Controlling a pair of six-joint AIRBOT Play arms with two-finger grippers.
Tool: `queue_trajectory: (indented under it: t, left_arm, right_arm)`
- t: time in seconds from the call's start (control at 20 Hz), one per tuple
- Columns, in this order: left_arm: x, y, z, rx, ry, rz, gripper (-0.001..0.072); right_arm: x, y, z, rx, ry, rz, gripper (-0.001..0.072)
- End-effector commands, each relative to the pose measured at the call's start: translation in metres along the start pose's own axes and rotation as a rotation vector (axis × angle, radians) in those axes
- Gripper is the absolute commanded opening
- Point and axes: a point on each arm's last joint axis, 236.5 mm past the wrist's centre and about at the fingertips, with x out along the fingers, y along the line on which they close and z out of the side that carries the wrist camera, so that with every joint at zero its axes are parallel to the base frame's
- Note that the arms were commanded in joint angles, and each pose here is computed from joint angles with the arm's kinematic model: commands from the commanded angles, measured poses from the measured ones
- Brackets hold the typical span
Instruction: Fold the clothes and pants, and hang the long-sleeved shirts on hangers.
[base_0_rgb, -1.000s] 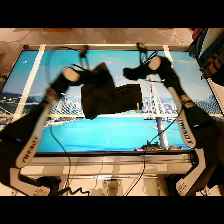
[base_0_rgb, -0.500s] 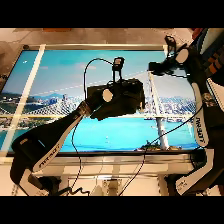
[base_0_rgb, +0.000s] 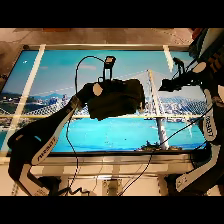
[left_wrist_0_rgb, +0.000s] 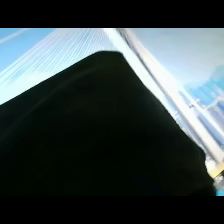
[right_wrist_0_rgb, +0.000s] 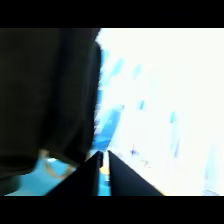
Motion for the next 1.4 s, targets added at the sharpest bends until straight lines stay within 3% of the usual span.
queue_trajectory:
  t: [0.0,0.4,0.7,1.0,1.1,1.2,1.35]
  left_arm:
    - [0.023,0.022,-0.043,0.008,0.103,0.028,0.0009]
    - [0.037,-0.040,-0.137,0.056,0.384,-0.088,0.0009]
    - [0.027,-0.072,-0.128,0.173,0.361,-0.144,0.0010]
    - [0.015,-0.075,-0.104,0.177,0.316,-0.145,0.0010]
    - [0.013,-0.076,-0.101,0.178,0.310,-0.146,0.0010]
    - [0.012,-0.076,-0.100,0.179,0.309,-0.147,0.0011]
    - [0.013,-0.076,-0.101,0.180,0.309,-0.146,0.0011]
  right_arm:
    - [0.032,0.040,-0.010,0.029,-0.013,0.191,0.0714]
    - [0.090,0.072,0.033,-0.085,-0.171,-0.038,0.0682]
    - [0.068,-0.012,0.017,0.047,-0.112,-0.296,0.0682]
    - [0.038,-0.051,-0.041,0.090,0.118,-0.269,0.0681]
    - [0.037,-0.045,-0.059,0.095,0.192,-0.191,0.0670]
    - [0.046,-0.034,-0.076,0.100,0.263,-0.090,0.0613]
    - [0.067,-0.020,-0.092,0.162,0.324,0.034,0.0614]
